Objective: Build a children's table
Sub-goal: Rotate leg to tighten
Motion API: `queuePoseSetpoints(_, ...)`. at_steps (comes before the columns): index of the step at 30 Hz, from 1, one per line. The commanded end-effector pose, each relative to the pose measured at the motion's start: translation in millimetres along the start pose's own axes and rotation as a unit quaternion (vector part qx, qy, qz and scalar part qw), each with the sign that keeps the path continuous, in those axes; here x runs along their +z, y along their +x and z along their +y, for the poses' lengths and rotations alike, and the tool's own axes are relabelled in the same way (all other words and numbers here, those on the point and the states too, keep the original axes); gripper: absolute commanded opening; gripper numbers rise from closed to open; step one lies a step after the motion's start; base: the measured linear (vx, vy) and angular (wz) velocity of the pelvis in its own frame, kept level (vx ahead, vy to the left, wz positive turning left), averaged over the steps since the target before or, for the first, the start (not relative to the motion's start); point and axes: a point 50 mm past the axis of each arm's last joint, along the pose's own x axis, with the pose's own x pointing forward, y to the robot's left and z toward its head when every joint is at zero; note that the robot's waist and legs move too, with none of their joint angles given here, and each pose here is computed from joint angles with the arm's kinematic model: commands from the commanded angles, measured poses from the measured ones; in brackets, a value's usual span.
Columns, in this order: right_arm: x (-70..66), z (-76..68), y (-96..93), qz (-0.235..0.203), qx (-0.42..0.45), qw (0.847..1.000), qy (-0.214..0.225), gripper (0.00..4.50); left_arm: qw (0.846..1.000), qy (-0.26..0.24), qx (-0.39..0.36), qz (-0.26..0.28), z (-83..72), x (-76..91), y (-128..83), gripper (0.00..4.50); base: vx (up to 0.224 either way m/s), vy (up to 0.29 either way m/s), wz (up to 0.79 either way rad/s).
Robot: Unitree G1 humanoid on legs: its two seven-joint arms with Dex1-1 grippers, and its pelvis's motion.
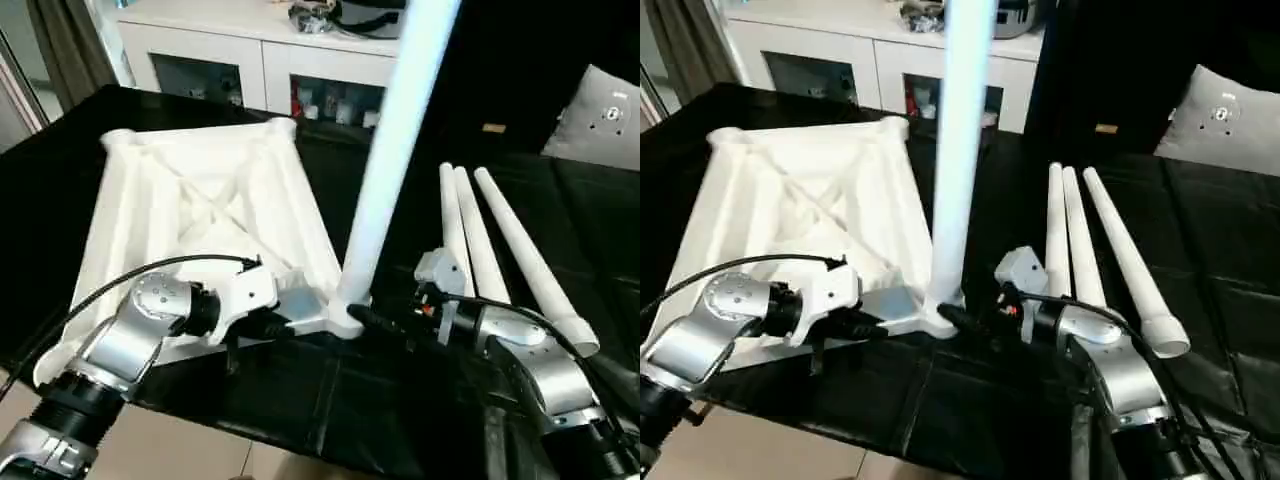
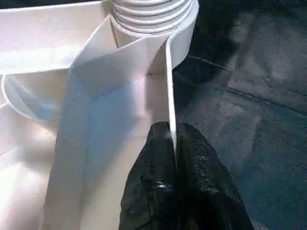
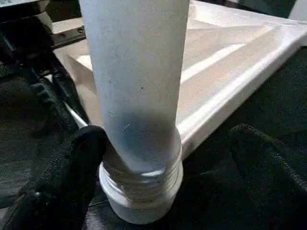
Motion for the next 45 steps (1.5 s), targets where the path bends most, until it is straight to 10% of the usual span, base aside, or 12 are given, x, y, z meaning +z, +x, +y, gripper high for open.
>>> queuePoseSetpoints(1,0.3,1.7,-1.6,0.021,0.042,0.999,-0.018,4.45,0.997,0.038,-0.064,0.004,-9.5,4.4,5.6,0.0,0.0,0.0,0.0)
queuePoseSetpoints(29,-6.5,18.0,3.7,0.024,0.111,0.993,0.043,2.67,0.995,0.054,-0.087,0.008,-10.5,2.9,2.1,0.0,0.0,0.0,0.0)
queuePoseSetpoints(37,-22.8,27.1,32.9,0.04,-0.023,0.995,0.093,2.66,0.998,-0.042,0.043,-0.018,-2.7,10.7,18.9,0.0,0.0,0.0,0.0)
queuePoseSetpoints(45,-16.0,38.0,83.2,0.023,-0.186,0.967,0.173,2.66,0.956,-0.159,0.235,-0.068,13.5,39.8,42.0,0.0,0.0,0.0,0.0)
